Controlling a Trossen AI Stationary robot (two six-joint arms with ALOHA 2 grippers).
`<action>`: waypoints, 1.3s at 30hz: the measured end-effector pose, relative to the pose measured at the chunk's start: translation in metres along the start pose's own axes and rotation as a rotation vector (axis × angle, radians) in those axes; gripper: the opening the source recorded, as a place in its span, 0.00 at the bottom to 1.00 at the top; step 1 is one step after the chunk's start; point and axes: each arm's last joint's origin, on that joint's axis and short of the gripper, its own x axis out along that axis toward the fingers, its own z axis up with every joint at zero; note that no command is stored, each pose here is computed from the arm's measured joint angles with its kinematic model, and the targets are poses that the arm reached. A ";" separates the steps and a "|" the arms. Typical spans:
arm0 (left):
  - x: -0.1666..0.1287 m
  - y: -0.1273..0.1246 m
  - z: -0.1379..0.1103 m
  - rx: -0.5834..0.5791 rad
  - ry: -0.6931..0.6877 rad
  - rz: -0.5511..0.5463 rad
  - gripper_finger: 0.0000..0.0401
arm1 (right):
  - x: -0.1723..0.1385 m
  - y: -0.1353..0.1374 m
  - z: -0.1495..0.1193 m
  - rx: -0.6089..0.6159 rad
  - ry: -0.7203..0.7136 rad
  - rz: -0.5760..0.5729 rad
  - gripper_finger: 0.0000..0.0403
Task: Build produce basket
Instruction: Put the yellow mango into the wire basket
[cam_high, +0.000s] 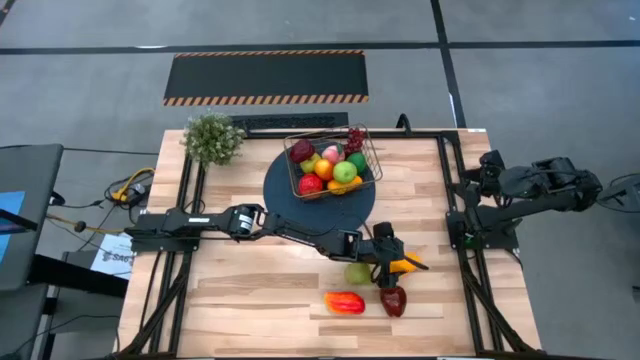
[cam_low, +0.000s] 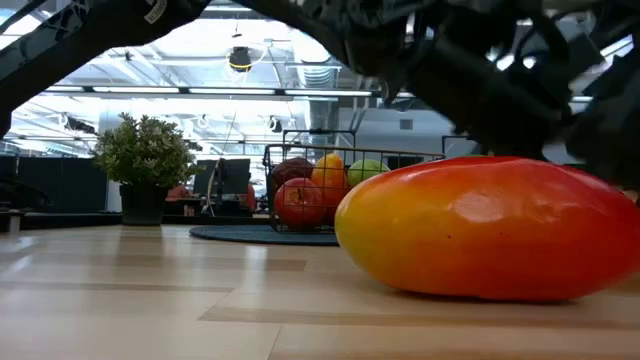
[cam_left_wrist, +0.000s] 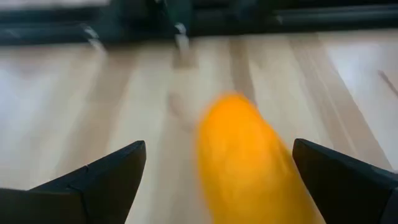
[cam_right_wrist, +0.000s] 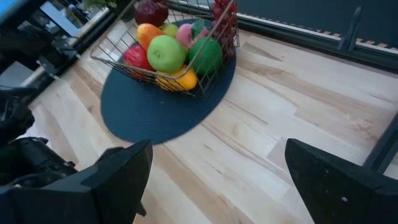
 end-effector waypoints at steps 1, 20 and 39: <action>0.004 -0.002 -0.005 0.000 0.001 -0.015 0.98 | 0.002 0.000 -0.002 -0.004 0.005 -0.007 0.96; 0.008 0.002 -0.016 -0.045 0.098 0.064 0.78 | 0.012 0.003 -0.008 -0.001 0.032 0.007 0.96; -0.037 0.015 0.055 -0.099 0.009 0.232 0.58 | 0.012 0.003 -0.008 -0.004 0.033 0.008 0.96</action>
